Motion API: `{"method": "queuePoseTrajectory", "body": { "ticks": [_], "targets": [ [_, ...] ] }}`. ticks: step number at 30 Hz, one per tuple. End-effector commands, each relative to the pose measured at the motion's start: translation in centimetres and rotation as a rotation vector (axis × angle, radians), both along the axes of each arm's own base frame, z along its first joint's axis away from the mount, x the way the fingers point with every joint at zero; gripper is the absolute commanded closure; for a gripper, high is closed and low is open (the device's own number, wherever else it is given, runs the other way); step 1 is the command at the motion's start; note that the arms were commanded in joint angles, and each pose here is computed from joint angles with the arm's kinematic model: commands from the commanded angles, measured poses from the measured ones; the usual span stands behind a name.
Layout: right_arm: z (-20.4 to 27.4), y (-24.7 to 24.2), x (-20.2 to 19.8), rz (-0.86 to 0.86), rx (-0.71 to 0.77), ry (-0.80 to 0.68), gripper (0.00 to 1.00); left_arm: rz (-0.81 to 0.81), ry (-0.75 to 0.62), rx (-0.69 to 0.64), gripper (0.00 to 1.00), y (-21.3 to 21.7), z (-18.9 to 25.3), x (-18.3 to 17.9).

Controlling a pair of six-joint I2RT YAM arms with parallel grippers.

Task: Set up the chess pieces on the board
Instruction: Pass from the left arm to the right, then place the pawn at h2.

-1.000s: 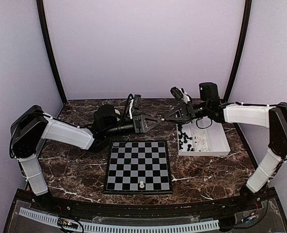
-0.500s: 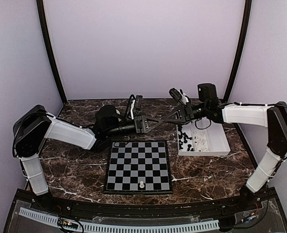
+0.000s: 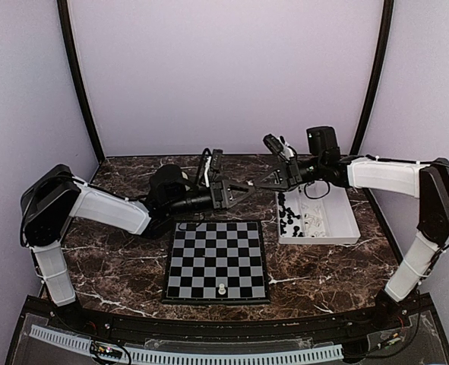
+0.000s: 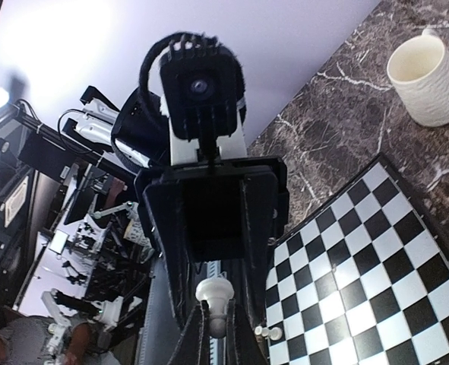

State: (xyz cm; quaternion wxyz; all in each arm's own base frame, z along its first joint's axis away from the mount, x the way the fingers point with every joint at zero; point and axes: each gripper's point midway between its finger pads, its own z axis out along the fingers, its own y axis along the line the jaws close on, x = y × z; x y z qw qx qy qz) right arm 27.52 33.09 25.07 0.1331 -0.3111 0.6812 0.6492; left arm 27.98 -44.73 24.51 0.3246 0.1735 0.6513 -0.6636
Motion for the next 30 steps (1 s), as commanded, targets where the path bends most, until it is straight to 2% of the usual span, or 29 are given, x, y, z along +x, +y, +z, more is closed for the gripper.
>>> {"method": "queuePoseTrajectory", "body": {
  "ticks": [1, 2, 4, 6, 11, 16, 17, 23, 30],
  "targets": [
    [0.4, 0.1, 1.3, -0.037, -0.074, -0.147, 1.0, 0.032, -0.044, 0.026, 0.54, 0.8, 1.1, -0.3],
    [0.2, -0.1, 1.6, -0.051, -0.114, -0.191, 1.0, 0.043, -0.05, 0.034, 0.43, 1.3, 1.3, -0.2],
    [-0.4, -0.5, 2.1, -0.068, -0.198, -0.26, 1.0, 0.056, -0.077, 0.066, 0.31, 2.4, 1.9, -0.5],
    [-1.2, -1.1, 2.4, -0.07, -0.281, -0.338, 1.0, 0.088, -0.114, 0.127, 0.28, 3.7, 2.6, -0.5],
    [-3.1, -1.9, 2.2, -0.044, -0.473, -0.509, 1.0, 0.21, -0.226, 0.31, 0.26, 7.9, 4.3, 0.6],
    [-5.0, -1.1, -0.1, 0.068, -0.647, -0.683, 1.0, 0.485, -0.271, 0.537, 0.24, 14.2, 4.6, 5.7],
    [-5.5, -0.8, -0.8, 0.103, -0.677, -0.716, 1.0, 0.546, -0.281, 0.556, 0.24, 15.4, 5.3, 7.0],
    [-8.9, 0.2, -4.6, 0.288, -0.841, -0.846, 1.0, 0.673, -0.305, 0.625, 0.23, 20.7, 5.4, 10.3],
    [-14.3, 0.5, -9.8, 0.532, -0.995, -0.938, 1.0, 0.779, -0.264, 0.683, 0.22, 24.6, 3.7, 10.8]
  ]
}}
